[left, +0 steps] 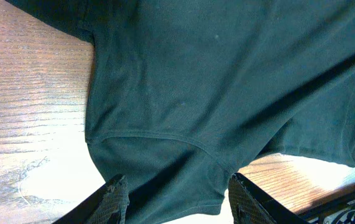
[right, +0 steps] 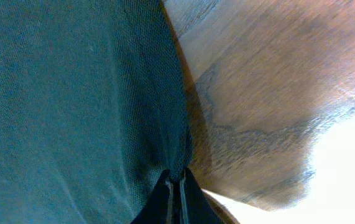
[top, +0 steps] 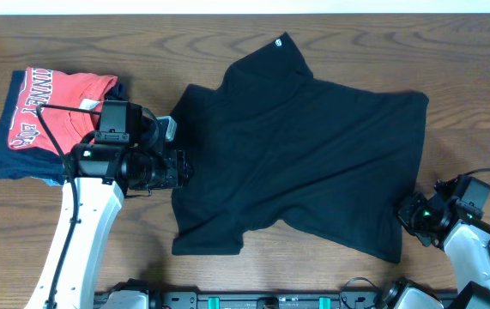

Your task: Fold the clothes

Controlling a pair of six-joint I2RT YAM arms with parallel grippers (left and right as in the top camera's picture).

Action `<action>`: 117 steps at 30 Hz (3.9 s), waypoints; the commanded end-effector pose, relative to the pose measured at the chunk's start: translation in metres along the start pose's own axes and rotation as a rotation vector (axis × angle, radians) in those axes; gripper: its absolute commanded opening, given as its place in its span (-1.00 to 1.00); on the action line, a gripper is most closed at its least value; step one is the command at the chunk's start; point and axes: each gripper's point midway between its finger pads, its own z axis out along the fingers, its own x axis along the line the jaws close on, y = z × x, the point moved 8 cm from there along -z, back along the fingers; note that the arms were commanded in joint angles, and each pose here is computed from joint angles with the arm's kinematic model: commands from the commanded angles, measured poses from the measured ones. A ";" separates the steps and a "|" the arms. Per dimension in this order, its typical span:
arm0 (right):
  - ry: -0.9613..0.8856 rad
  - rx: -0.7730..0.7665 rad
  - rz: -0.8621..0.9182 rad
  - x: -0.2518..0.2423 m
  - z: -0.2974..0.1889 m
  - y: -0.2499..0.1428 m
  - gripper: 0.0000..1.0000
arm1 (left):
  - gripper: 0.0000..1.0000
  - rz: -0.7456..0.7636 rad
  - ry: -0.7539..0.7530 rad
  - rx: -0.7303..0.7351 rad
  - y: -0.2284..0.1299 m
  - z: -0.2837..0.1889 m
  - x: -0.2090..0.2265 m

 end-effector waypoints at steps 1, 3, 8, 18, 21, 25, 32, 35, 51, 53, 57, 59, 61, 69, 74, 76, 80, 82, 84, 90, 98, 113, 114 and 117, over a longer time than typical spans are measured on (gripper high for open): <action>-0.008 -0.063 0.028 0.005 -0.012 0.021 -0.98 | 0.07 0.026 -0.009 -0.027 0.005 -0.007 -0.004; -0.052 -0.126 0.049 0.004 -0.025 0.039 -0.98 | 0.08 0.026 -0.009 -0.027 0.005 -0.007 -0.004; -0.258 -0.292 0.133 -0.011 -0.067 0.080 -0.98 | 0.08 0.027 -0.009 -0.027 0.005 -0.007 -0.004; -0.268 -0.307 0.281 -0.021 -0.097 0.091 0.37 | 0.20 0.025 -0.009 -0.022 0.004 -0.006 -0.004; -0.167 -0.218 0.224 -0.011 -0.095 0.081 0.46 | 0.24 0.028 -0.010 -0.008 0.001 -0.003 -0.004; -0.175 -0.059 0.229 -0.012 -0.090 0.055 0.47 | 0.25 0.054 -0.017 0.048 -0.008 0.010 -0.010; -0.351 -0.037 0.310 -0.046 -0.064 0.030 0.29 | 0.25 0.143 -0.021 0.152 -0.023 0.033 -0.029; -0.295 -0.078 0.325 -0.049 -0.050 0.030 0.06 | 0.25 0.168 -0.018 0.182 -0.026 0.039 -0.034; -0.391 -0.143 0.350 -0.068 -0.035 0.033 -0.70 | 0.25 0.188 -0.009 0.198 -0.028 0.043 -0.038; -0.417 -0.114 0.360 -0.071 -0.034 0.027 -0.53 | 0.25 0.190 0.004 0.195 -0.028 0.043 -0.037; -0.457 -0.114 0.363 -0.079 -0.028 0.020 -0.08 | 0.25 0.192 0.002 0.188 -0.026 0.044 -0.037; -0.451 -0.132 0.364 -0.080 -0.026 0.022 -0.35 | 0.25 0.193 0.002 0.185 -0.026 0.044 -0.037; -0.422 -0.157 0.360 -0.077 -0.026 0.028 -0.75 | 0.25 0.193 0.002 0.185 -0.026 0.044 -0.037; -0.443 -0.083 0.358 -0.053 -0.078 0.044 -0.98 | 0.25 0.192 0.002 0.188 -0.026 0.043 -0.037; -0.458 -0.040 0.392 -0.044 -0.104 0.034 -0.98 | 0.26 0.187 0.005 0.202 -0.029 0.043 -0.036; -0.497 -0.026 0.393 -0.046 -0.109 0.028 -0.97 | 0.26 0.182 0.009 0.217 -0.031 0.043 -0.036; -0.529 -0.032 0.410 -0.049 -0.111 0.026 -0.37 | 0.26 0.168 0.018 0.254 -0.037 0.041 -0.034; -0.517 -0.056 0.428 -0.048 -0.110 0.030 0.12 | 0.26 0.162 0.022 0.271 -0.040 0.042 -0.033; -0.499 -0.083 0.423 -0.047 -0.109 0.035 0.35 | 0.27 0.156 0.026 0.286 -0.044 0.045 -0.030; -0.234 -0.063 0.258 -0.024 -0.100 0.046 0.53 | 0.47 0.040 0.036 0.350 -0.067 0.066 -0.017; -0.179 -0.063 0.208 -0.018 -0.099 0.049 0.55 | 0.71 -0.094 -0.049 0.288 -0.077 0.101 -0.010; -0.178 -0.069 0.200 -0.018 -0.099 0.050 0.55 | -0.35 -0.281 0.002 0.375 -0.079 0.161 0.008; -0.178 -0.069 0.200 -0.018 -0.099 0.050 0.55 | -0.63 -0.284 0.003 0.383 -0.080 0.161 0.008; -0.178 -0.069 0.200 -0.018 -0.099 0.050 0.55 | -0.88 -0.314 0.027 0.427 -0.088 0.154 0.009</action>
